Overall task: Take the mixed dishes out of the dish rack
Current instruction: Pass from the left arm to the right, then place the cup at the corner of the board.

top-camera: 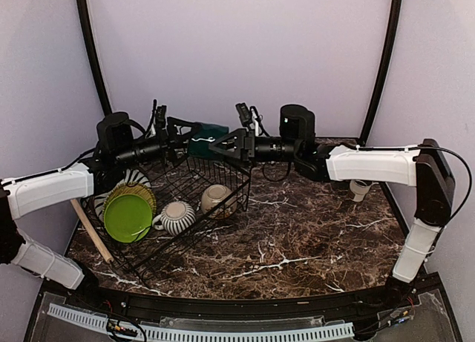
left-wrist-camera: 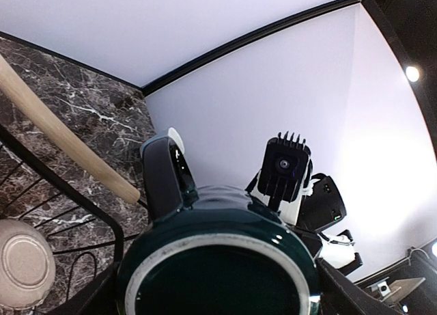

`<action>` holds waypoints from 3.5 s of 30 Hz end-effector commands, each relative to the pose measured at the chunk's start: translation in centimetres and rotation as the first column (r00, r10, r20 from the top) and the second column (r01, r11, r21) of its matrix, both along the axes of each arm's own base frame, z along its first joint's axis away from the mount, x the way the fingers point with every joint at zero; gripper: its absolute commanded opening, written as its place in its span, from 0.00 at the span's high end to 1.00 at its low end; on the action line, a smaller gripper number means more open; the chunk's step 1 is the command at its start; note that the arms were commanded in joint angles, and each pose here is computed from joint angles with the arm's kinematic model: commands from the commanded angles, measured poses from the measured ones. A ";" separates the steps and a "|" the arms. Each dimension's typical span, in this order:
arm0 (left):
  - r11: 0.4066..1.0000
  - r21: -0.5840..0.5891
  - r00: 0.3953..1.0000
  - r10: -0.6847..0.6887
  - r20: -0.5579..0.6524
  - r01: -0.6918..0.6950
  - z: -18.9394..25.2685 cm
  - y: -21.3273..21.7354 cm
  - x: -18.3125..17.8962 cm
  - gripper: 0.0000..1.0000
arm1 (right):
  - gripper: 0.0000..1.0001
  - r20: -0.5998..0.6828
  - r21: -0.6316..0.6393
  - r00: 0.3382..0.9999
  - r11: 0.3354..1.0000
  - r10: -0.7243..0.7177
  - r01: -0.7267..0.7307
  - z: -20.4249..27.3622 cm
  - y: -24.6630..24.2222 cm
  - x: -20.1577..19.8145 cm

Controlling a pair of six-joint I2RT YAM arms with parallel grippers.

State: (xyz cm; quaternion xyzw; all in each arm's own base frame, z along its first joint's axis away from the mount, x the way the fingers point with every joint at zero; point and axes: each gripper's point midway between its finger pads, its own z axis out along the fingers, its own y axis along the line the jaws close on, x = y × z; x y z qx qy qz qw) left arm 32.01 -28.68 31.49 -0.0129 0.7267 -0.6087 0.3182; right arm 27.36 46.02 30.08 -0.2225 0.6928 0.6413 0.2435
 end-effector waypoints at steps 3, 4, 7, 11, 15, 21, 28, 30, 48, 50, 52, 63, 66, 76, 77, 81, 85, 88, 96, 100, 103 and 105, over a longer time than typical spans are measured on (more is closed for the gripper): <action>0.976 -0.186 0.988 -0.086 0.132 0.110 4.8 -0.3 -1.9 0.99 | 0.47 0.118 0.148 0.992 0.987 0.047 -0.064 4.8 0.6 -1.4; 0.976 -0.188 0.988 -0.089 0.126 0.112 4.6 -0.4 -1.8 0.99 | 0.50 0.120 0.153 0.991 0.986 0.050 -0.069 4.9 0.6 -1.5; 0.973 -0.193 0.986 -0.103 0.133 0.128 4.5 -0.5 -1.9 0.99 | 0.59 0.133 0.169 0.989 0.982 0.062 -0.084 5.1 0.6 -2.0; 0.971 -0.193 0.984 -0.119 0.131 0.143 4.0 -0.8 -1.9 0.99 | 0.73 0.161 0.206 0.985 0.974 0.057 -0.090 6.0 0.0 -2.7; 0.968 -0.202 0.984 -0.129 0.122 0.151 3.5 -0.9 -1.9 0.99 | 0.87 0.194 0.223 0.979 0.969 0.062 -0.106 7.0 -0.4 -3.2; 0.968 -0.201 0.984 -0.129 0.120 0.152 3.1 -1.0 -1.7 0.88 | 1.00 0.225 0.233 0.973 0.966 0.056 -0.109 8.3 -0.9 -3.5; 0.977 -0.148 0.980 -0.130 0.150 0.152 3.0 -0.9 -2.1 0.03 | 1.00 0.278 0.220 0.960 0.974 -0.003 -0.061 9.4 -3.1 -3.9; 0.983 -0.115 0.980 -0.125 0.156 0.144 2.7 -0.9 -2.1 0.01 | 1.00 0.283 0.190 0.958 0.981 -0.033 -0.023 8.9 -3.9 -3.6; 0.939 0.328 0.968 0.016 0.250 -0.101 0.0 2.7 -0.7 0.01 | 1.00 0.267 -0.751 0.624 0.248 -0.734 0.612 -6.6 -29.5 2.7; 0.938 0.331 0.967 0.019 0.253 -0.105 -0.3 2.7 -0.5 0.01 | 1.00 0.226 -0.822 0.584 0.169 -0.779 0.544 -8.5 -31.8 1.5; 0.933 0.344 0.971 0.019 0.237 -0.102 -1.0 2.5 -0.2 0.01 | 1.00 0.181 -0.855 0.541 0.140 -0.821 0.499 -9.5 -32.5 0.5; 0.940 0.334 0.977 -0.002 0.214 -0.071 -2.1 2.1 -0.3 0.01 | 1.00 0.105 -0.913 0.278 0.019 -0.955 0.408 -14.3 -38.3 -1.0; 0.934 0.349 0.977 0.005 0.211 -0.080 -2.1 2.5 -0.6 0.01 | 1.00 0.082 -0.913 0.212 0.012 -0.974 0.407 -15.1 -39.8 -0.7; 0.923 0.366 0.972 0.030 0.232 -0.116 -1.7 3.8 -1.7 0.01 | 1.00 -0.065 -0.900 0.037 0.074 -0.997 0.429 -18.1 -44.2 2.3; 0.922 0.369 0.972 0.034 0.231 -0.120 -1.7 3.9 -1.7 0.01 | 1.00 -0.075 -0.901 0.036 0.083 -0.997 0.425 -18.6 -44.3 2.6; 0.919 0.372 0.971 0.039 0.235 -0.127 -1.5 4.2 -2.0 0.01 | 1.00 -0.147 -0.897 0.033 0.147 -0.989 0.417 -19.8 -44.0 4.0; 0.914 0.384 0.974 0.046 0.222 -0.131 -1.7 4.5 -2.2 0.01 | 1.00 -0.151 -0.910 -0.013 0.134 -0.988 0.391 -21.4 -44.3 4.7; 0.915 0.383 0.974 0.045 0.220 -0.129 -1.6 4.6 -2.4 0.01 | 1.00 -0.158 -0.915 -0.075 0.118 -0.985 0.385 -22.5 -45.6 4.9; 0.917 0.380 0.978 0.048 0.205 -0.125 -2.0 4.6 -2.5 0.01 | 1.00 -0.111 -0.928 -0.125 0.058 -0.986 0.367 -23.6 -46.8 4.8; 0.920 0.375 0.980 0.044 0.194 -0.115 -2.2 4.3 -2.3 0.01 | 0.94 -0.121 -0.924 -0.107 0.072 -0.987 0.376 -23.5 -46.6 5.2; 0.920 0.378 0.982 0.040 0.186 -0.109 -2.4 4.3 -2.3 0.01 | 0.85 -0.129 -0.920 -0.100 0.081 -0.987 0.385 -23.2 -46.4 5.2; 0.916 0.387 0.984 0.039 0.174 -0.105 -2.8 4.3 -2.3 0.01 | 0.78 -0.134 -0.913 -0.090 0.088 -0.987 0.399 -22.7 -46.3 5.2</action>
